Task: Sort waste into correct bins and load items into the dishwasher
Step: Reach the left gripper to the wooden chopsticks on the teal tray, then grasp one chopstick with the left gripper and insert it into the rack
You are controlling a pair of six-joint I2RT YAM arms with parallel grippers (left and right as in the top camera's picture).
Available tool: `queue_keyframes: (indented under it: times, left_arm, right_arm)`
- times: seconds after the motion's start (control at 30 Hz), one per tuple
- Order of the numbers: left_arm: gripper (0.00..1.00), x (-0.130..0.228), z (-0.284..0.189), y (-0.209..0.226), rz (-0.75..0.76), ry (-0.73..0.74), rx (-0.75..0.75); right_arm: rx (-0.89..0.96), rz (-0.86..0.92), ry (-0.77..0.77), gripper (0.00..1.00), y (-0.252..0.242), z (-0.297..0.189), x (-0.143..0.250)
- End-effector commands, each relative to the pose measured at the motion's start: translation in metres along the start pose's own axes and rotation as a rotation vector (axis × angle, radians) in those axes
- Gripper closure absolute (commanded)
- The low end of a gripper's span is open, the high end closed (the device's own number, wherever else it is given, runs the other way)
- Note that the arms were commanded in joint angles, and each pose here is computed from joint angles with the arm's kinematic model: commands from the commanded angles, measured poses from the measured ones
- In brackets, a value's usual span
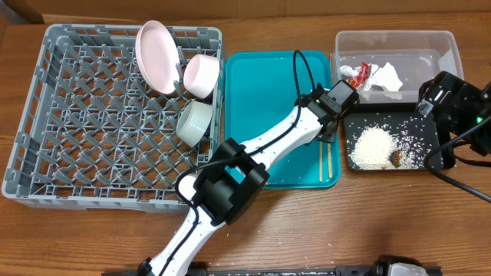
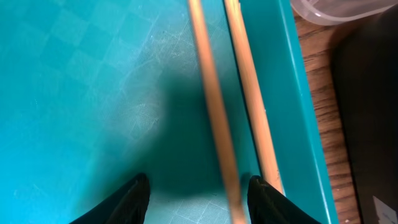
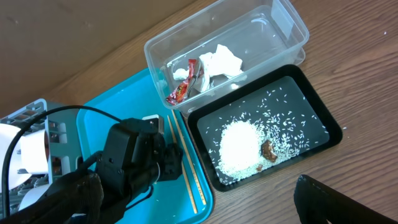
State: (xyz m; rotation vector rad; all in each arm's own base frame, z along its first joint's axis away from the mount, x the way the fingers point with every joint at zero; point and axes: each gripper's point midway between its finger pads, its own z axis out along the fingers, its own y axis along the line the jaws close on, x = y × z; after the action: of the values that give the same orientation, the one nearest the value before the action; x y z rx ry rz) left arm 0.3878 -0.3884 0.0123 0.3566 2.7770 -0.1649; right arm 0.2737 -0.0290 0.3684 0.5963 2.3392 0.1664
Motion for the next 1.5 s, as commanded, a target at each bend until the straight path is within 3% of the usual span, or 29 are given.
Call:
queue_keyframes:
  times: [0.0,0.07,0.17,0.2,0.3,0.4,0.53,0.6,0.73,0.83,0.93,1.13,1.47]
  left_arm:
    - [0.49,0.014,0.017,-0.002,0.003,0.033,-0.021]
    - [0.54,0.021,0.023,-0.001,0.009,0.054,-0.033]
    - [0.94,0.028,0.027,0.002,0.016,0.075,-0.048]
    - [0.96,0.026,0.027,0.003,0.017,0.072,-0.049]
    - [0.96,0.015,0.019,0.010,0.037,0.060,-0.056]
    - [0.96,-0.020,-0.019,0.031,0.014,0.018,-0.090]
    - [0.96,-0.089,-0.140,0.077,0.022,-0.124,-0.082]
    - [0.96,-0.100,-0.186,0.099,0.014,-0.163,-0.075]
    - [0.96,-0.095,-0.263,0.160,-0.036,-0.195,-0.116]
    - [0.96,-0.058,-0.314,0.228,-0.145,-0.136,-0.188]
    - [0.96,-0.039,-0.341,0.255,-0.141,-0.131,-0.097]
    - [0.96,0.037,-0.331,0.341,-0.250,0.047,-0.283]
    - [0.96,0.045,-0.218,0.370,-0.172,0.094,-0.287]
  right_arm:
    - [0.001,0.004,-0.025,0.00,-0.001,-0.005,-0.005]
    - [0.001,0.004,-0.025,0.00,-0.001,-0.005,-0.005]
    - [0.001,0.004,-0.025,0.00,-0.001,-0.005,-0.005]
    - [0.001,0.004,-0.025,0.00,-0.001,-0.005,-0.005]
    - [0.001,0.004,-0.025,0.00,-0.001,-0.005,-0.005]
    - [0.001,0.004,-0.025,0.00,-0.001,-0.005,-0.005]
    - [0.001,0.004,-0.025,0.00,-0.001,-0.005,-0.005]
    - [0.001,0.004,-0.025,0.00,-0.001,-0.005,-0.005]
    - [0.001,0.004,-0.025,0.00,-0.001,-0.005,-0.005]
    - [0.001,0.004,-0.025,0.00,-0.001,-0.005,-0.005]
    - [0.001,0.004,-0.025,0.00,-0.001,-0.005,-0.005]
    - [0.001,0.004,-0.025,0.00,-0.001,-0.005,-0.005]
    - [0.001,0.004,-0.025,0.00,-0.001,-0.005,-0.005]
